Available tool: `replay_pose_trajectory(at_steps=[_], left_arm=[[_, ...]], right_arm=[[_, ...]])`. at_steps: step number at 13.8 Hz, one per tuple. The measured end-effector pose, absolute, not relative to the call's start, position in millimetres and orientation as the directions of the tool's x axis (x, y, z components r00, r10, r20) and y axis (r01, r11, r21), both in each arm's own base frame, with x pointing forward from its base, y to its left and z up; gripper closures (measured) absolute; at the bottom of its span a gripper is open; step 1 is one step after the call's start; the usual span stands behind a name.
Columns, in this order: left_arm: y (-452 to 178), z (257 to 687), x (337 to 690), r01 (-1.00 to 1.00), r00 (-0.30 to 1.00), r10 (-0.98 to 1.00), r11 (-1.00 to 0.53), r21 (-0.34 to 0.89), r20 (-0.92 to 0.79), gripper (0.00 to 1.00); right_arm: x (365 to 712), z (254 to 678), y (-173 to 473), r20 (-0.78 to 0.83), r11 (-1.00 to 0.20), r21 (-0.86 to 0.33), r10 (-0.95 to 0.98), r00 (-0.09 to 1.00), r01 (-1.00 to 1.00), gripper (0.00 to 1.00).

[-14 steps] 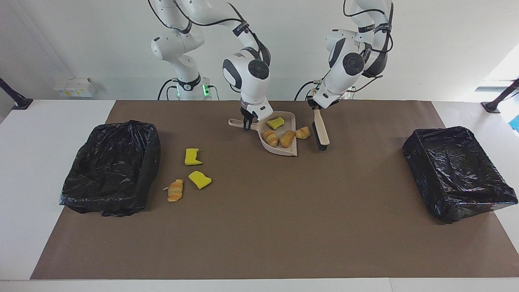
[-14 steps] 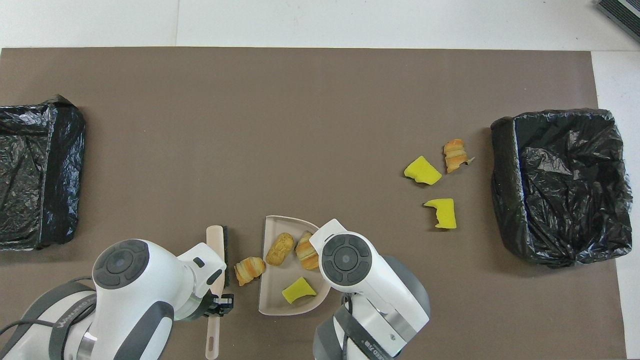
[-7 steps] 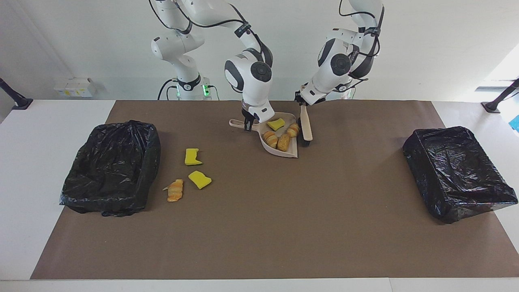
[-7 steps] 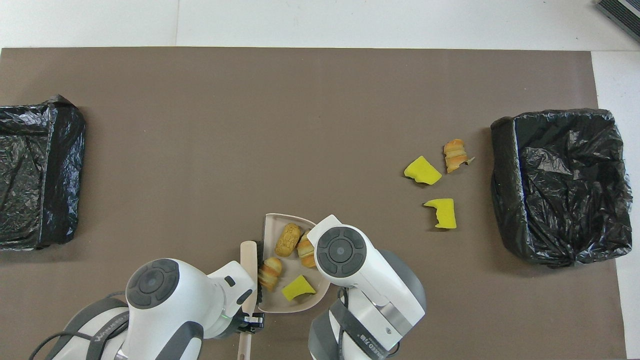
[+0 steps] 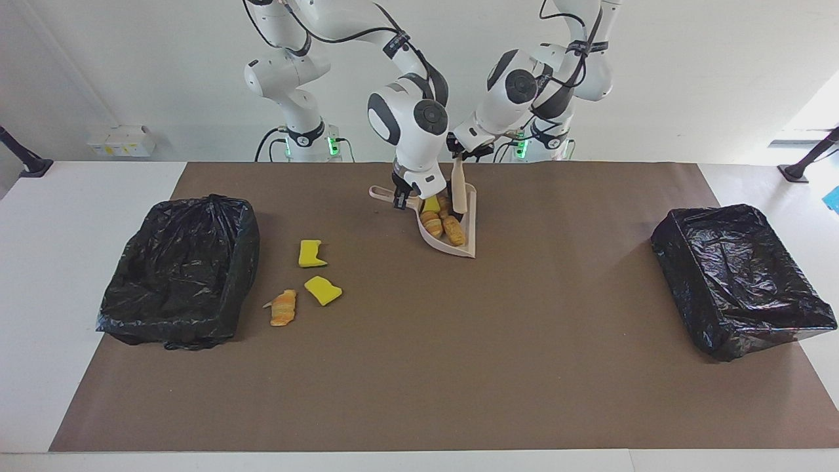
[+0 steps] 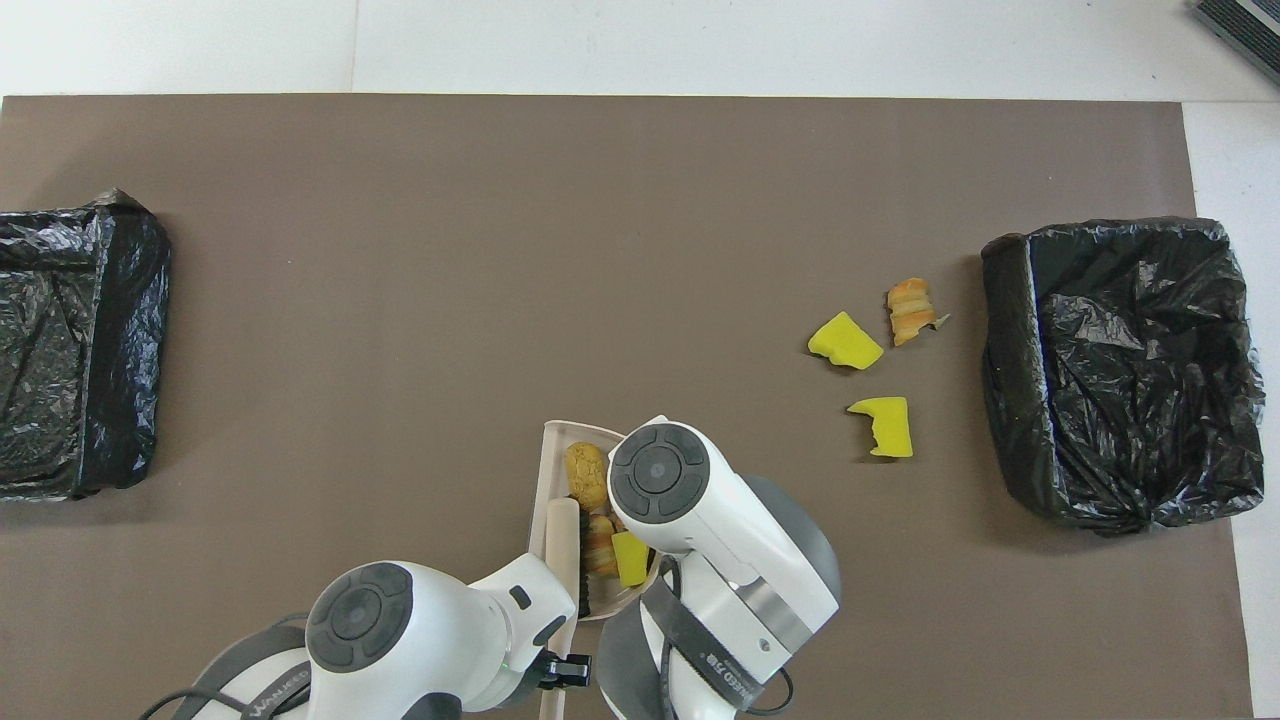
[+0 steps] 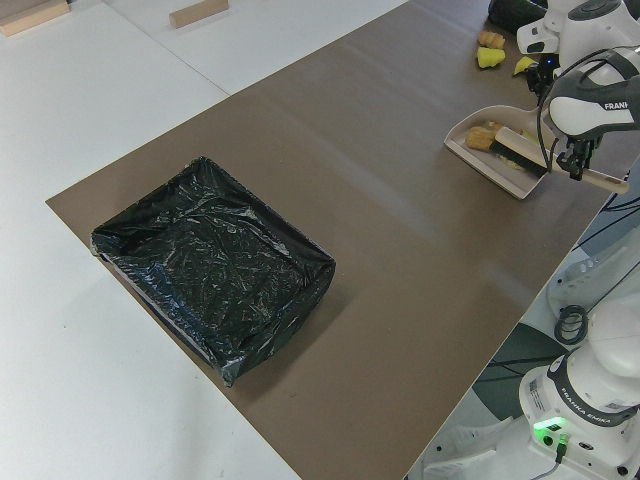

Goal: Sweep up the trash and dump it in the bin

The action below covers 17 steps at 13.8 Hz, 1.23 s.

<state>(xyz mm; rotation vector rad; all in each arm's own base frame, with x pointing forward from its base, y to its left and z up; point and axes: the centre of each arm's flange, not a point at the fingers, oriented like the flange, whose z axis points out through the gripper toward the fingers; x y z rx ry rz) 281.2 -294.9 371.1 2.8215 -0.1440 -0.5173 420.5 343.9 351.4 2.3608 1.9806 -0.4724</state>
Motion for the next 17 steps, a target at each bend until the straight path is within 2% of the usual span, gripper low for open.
replay_pose_trajectory(at_steps=[5, 10, 14, 17], left_arm=[[-223.7, 380.3, 345.0, 0.06, 0.957, -0.007, -0.973, 0.221, -0.291, 0.74], [-202.4, 411.5, 372.8, 0.085, 0.963, 0.026, -0.973, 0.212, -0.269, 0.74], [-176.7, 425.6, 396.5, 0.093, 0.969, 0.054, -0.984, 0.154, -0.242, 0.74], [-154.5, 424.1, 418.1, 0.104, 0.97, 0.075, -0.987, 0.118, -0.23, 0.74]], right_arm=[[423.2, 349.4, 346.2, -0.242, -0.204, -0.168, 0.957, 0.16, 0.964, 0.69], [424.6, 349.0, 348.1, -0.235, -0.235, -0.152, 0.952, 0.196, 0.96, 0.69], [433.4, 353.3, 350.3, -0.186, -0.274, -0.113, 0.95, 0.25, 0.955, 0.69], [456.8, 363.9, 325.0, -0.164, -0.301, -0.104, 0.945, 0.282, 0.948, 0.69]])
